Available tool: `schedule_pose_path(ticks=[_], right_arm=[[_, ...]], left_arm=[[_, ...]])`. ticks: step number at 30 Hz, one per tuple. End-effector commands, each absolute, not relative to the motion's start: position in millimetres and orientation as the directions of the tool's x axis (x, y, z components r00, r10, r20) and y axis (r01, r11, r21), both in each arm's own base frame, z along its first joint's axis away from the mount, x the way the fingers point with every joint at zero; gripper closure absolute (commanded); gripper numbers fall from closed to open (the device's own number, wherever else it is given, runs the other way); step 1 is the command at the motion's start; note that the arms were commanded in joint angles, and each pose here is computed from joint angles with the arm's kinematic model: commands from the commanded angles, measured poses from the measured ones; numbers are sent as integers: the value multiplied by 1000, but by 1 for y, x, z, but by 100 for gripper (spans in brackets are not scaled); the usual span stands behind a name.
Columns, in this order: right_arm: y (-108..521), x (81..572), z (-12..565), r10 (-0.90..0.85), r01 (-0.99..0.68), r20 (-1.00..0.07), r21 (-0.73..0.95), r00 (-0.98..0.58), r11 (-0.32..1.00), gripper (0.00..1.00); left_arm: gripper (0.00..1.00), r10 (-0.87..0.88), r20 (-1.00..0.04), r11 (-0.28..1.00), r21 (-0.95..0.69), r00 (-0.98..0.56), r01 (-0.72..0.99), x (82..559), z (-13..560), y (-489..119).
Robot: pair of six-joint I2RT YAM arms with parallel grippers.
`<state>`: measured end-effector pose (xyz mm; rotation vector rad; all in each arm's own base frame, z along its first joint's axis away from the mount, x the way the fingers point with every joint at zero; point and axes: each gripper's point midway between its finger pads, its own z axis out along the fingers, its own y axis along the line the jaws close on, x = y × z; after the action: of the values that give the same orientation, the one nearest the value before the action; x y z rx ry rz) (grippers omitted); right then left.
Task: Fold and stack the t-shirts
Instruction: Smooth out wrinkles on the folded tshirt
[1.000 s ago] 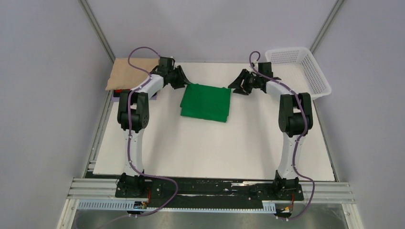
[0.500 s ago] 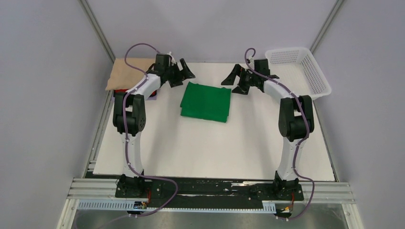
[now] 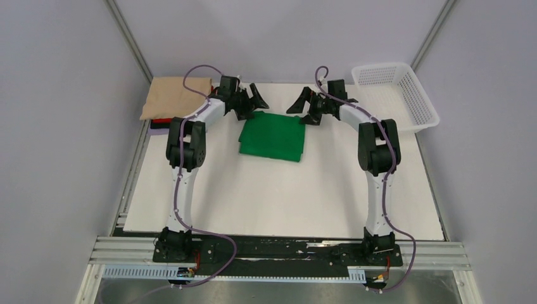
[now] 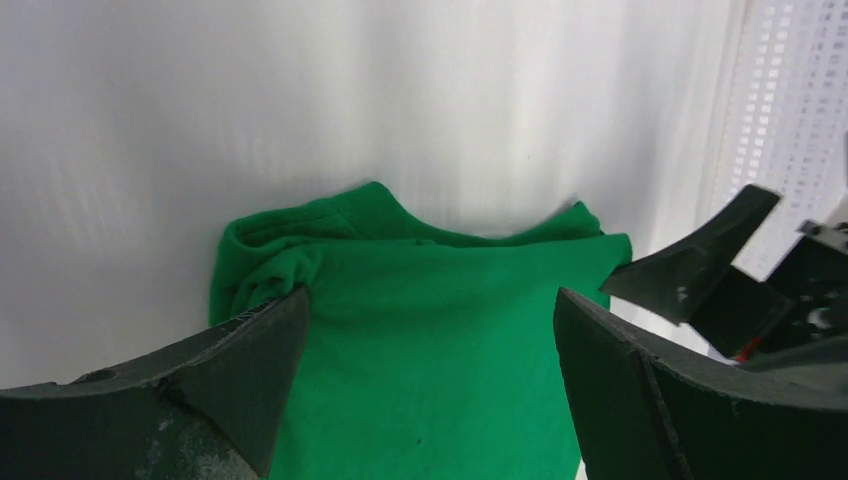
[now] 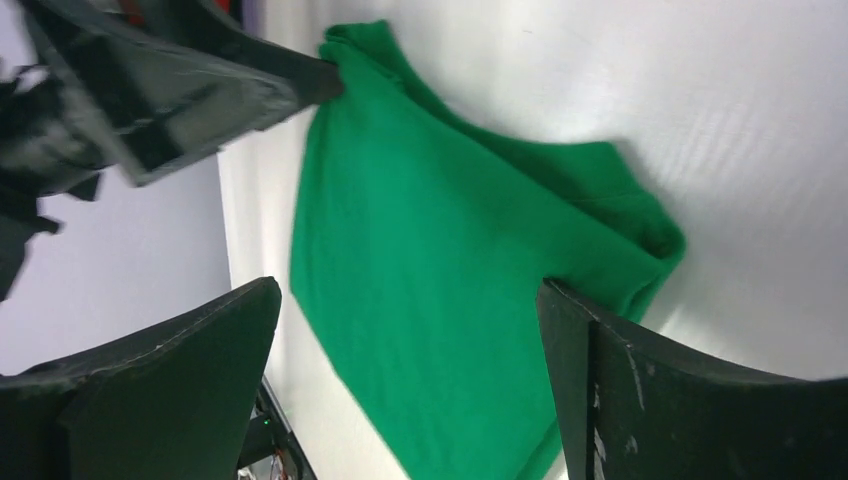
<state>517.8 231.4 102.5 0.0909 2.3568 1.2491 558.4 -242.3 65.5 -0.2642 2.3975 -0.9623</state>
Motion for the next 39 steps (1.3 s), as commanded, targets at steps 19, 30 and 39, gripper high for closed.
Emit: schedule_pose_path(ticks=[19, 30, 39], right_arm=[[210, 368, 17, 152, -60, -291, 609, -945, 791, 0], [193, 370, 137, 239, -185, -580, 576, -779, 796, 0], [121, 350, 164, 475, 63, -652, 550, -592, 833, 0]], left_arm=[[0, -250, -283, 816, -576, -926, -44, 392, 40, -217], [0, -195, -488, 875, -478, -850, 73, 374, 133, -201], [0, -222, -411, 883, -469, -884, -4, 321, 107, -183]])
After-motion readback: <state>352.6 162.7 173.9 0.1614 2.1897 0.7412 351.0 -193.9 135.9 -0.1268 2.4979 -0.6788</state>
